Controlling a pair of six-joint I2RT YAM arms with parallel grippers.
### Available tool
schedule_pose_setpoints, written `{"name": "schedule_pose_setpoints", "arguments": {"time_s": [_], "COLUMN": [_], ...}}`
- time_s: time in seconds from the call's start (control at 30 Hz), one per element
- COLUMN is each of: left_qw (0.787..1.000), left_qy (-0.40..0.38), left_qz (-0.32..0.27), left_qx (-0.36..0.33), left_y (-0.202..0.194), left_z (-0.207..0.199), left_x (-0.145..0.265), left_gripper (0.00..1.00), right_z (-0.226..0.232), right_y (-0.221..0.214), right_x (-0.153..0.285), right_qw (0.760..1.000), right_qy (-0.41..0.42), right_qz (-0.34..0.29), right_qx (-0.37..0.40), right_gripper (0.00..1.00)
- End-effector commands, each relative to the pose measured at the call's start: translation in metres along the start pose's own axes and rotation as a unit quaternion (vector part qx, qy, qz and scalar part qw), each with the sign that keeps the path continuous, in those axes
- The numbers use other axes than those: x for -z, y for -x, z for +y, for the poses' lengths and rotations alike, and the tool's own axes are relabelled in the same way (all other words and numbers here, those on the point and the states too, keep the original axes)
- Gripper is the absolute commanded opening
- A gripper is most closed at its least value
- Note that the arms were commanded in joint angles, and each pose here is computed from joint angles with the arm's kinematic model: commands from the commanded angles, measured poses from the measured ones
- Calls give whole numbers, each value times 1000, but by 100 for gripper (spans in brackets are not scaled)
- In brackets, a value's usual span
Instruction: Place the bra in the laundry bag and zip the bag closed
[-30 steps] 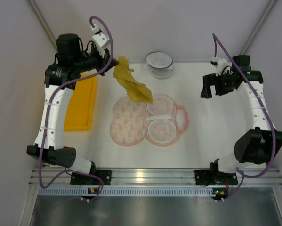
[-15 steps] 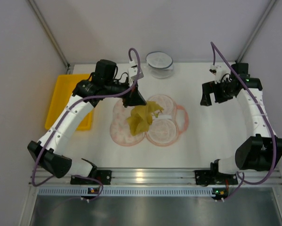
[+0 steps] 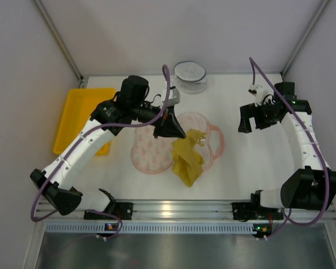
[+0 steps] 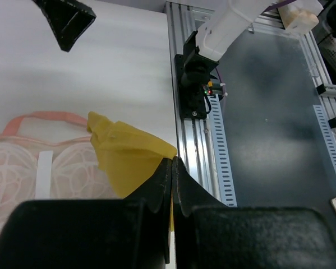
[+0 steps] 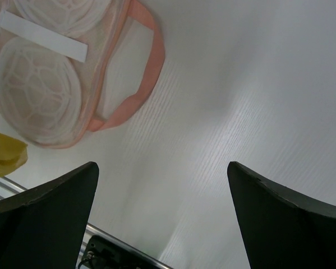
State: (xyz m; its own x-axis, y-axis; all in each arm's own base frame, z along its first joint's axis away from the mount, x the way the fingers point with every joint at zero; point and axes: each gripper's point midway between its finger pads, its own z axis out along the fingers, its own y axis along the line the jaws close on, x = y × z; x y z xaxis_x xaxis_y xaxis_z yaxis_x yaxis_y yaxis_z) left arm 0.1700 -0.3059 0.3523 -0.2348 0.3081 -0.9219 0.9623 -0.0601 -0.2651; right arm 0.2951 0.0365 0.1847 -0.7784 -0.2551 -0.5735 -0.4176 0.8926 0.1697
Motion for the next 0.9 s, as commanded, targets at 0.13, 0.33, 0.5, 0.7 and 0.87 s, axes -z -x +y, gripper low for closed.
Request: {"name": "schedule_pose_setpoints", "arguments": {"time_s": [0.13, 0.33, 0.5, 0.7, 0.87], "left_qw": [999, 998, 994, 994, 997], "left_qy": [-18, -48, -91, -86, -32], "left_qz": [-21, -20, -34, -29, -12], "left_qx": [-15, -25, -51, -61, -70], "left_y": [-10, -13, -2, -8, -14], "left_z": [24, 31, 15, 22, 64], "left_x": [-35, -46, -43, -47, -62], "left_gripper": [0, 0, 0, 0, 0], "right_z": [7, 5, 10, 9, 9], "right_y": [8, 4, 0, -2, -2], "right_x": [1, 2, 2, -2, -4], "right_qw": [999, 999, 999, 999, 999], "right_qy": [6, 0, 12, 13, 14], "right_qz": [-29, -24, -20, -19, -20], "right_qx": [21, 29, 30, 29, 24], "right_gripper": [100, 100, 99, 99, 99]}}
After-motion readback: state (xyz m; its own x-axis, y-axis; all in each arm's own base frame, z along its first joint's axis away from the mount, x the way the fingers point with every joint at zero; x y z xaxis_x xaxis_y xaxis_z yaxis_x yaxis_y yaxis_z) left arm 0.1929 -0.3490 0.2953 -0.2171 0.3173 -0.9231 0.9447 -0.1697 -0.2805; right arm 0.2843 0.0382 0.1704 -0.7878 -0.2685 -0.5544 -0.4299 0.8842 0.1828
